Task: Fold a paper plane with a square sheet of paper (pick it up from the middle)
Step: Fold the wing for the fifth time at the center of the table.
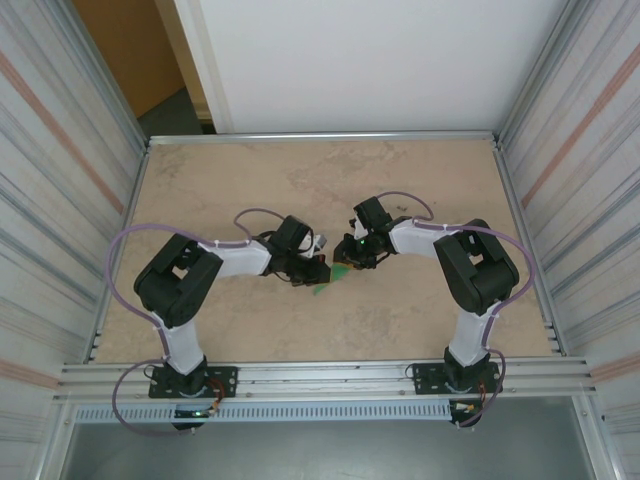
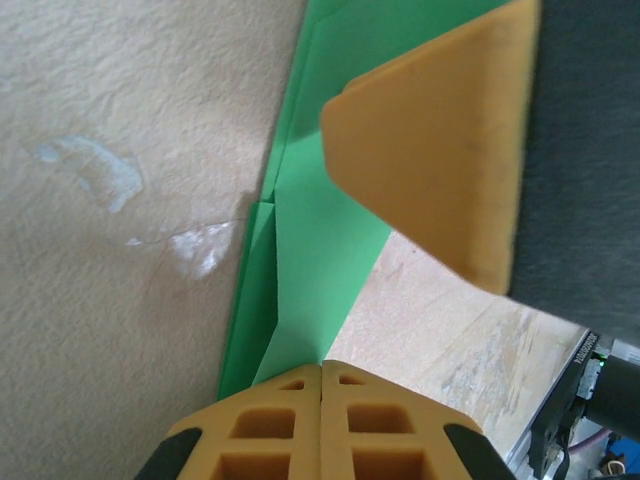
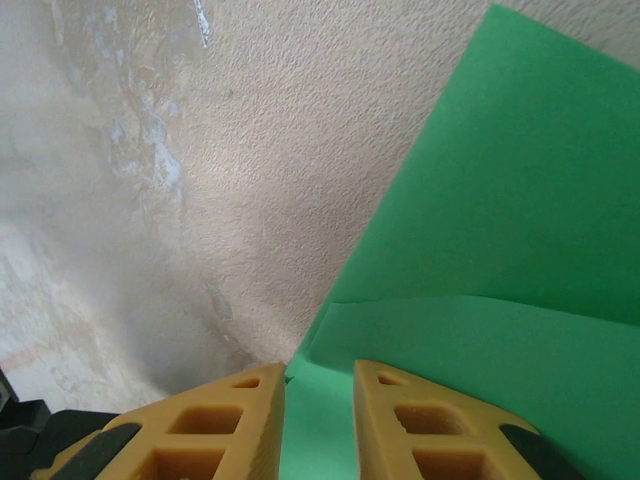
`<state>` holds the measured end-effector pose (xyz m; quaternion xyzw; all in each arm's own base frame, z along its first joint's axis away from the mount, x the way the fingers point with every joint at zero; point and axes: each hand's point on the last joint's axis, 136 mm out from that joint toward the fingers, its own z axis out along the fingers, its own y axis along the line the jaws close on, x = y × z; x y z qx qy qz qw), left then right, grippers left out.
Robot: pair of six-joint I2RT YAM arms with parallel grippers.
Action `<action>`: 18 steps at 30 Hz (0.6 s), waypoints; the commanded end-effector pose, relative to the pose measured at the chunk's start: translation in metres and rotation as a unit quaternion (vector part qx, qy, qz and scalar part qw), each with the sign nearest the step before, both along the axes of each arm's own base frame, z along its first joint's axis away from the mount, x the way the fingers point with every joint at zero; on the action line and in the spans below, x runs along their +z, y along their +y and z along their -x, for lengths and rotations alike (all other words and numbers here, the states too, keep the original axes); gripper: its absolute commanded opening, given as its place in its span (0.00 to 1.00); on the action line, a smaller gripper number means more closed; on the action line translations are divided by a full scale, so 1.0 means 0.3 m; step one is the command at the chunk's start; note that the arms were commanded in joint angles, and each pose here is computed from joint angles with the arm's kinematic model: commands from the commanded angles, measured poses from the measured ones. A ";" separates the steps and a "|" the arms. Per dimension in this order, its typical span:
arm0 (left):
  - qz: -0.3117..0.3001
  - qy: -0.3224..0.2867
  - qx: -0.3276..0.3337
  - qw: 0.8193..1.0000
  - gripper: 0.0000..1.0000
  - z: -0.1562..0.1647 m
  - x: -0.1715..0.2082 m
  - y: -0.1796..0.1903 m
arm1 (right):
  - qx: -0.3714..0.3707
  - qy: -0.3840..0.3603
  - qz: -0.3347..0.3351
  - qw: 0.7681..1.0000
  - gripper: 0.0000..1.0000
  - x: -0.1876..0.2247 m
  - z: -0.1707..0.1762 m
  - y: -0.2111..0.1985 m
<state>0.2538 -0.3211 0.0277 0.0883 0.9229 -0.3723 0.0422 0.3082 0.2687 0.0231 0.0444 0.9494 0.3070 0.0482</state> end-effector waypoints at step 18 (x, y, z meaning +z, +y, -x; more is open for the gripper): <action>-0.006 0.021 0.022 1.000 0.02 0.008 -0.047 0.037 | 0.001 -0.005 0.031 1.000 0.27 0.039 -0.029 -0.065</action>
